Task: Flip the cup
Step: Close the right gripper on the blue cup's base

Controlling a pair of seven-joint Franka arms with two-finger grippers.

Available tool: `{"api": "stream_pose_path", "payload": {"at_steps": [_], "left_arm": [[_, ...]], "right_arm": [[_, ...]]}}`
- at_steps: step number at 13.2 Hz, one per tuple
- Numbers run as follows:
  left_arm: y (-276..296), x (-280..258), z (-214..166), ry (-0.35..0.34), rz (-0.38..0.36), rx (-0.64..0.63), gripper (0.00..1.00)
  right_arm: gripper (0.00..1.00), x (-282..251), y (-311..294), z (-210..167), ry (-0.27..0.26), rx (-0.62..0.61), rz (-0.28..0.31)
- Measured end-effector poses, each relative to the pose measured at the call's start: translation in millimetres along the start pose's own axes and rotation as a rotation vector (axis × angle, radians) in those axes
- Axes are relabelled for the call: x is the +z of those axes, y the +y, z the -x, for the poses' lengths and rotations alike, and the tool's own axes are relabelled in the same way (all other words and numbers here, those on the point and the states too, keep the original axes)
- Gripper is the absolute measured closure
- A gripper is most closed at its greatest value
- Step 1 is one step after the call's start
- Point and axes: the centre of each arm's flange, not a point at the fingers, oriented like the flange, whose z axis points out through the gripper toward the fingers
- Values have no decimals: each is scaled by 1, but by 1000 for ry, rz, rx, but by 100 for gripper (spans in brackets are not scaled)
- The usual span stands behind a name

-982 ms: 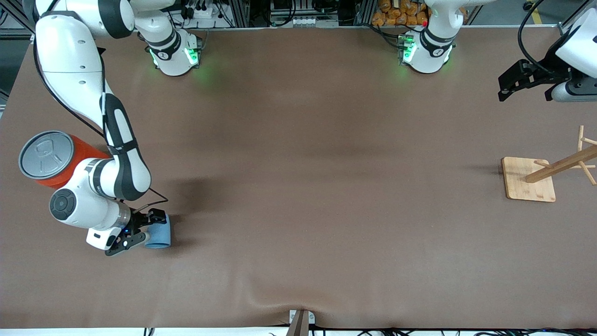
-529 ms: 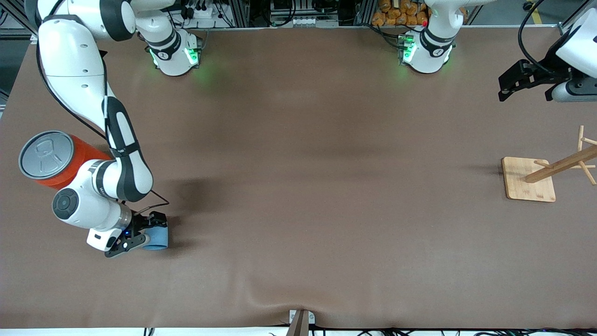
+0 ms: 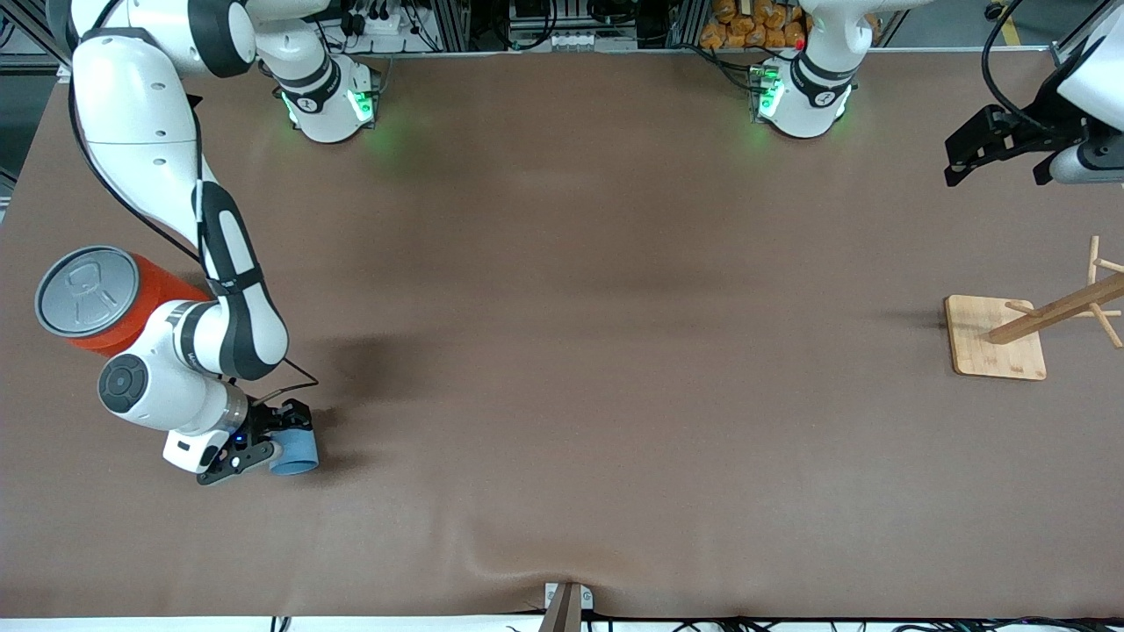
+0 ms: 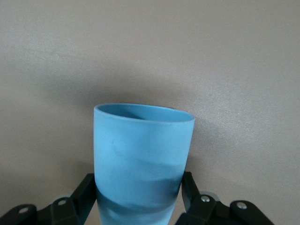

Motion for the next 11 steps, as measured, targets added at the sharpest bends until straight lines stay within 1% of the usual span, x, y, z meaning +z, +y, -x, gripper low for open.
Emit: {"api": "stream_pose_path", "payload": {"at_steps": [2, 8, 11], "left_arm": [[-3, -5, 3, 8, -1, -6, 0], [-4, -11, 8, 18, -2, -42, 0], [-4, -12, 8, 20, -2, -46, 0]], "right_arm": [[22, 0, 0, 0, 0, -14, 0], [22, -1, -2, -1, 0, -194, -1], [22, -7, -8, -6, -2, -345, -9]]}}
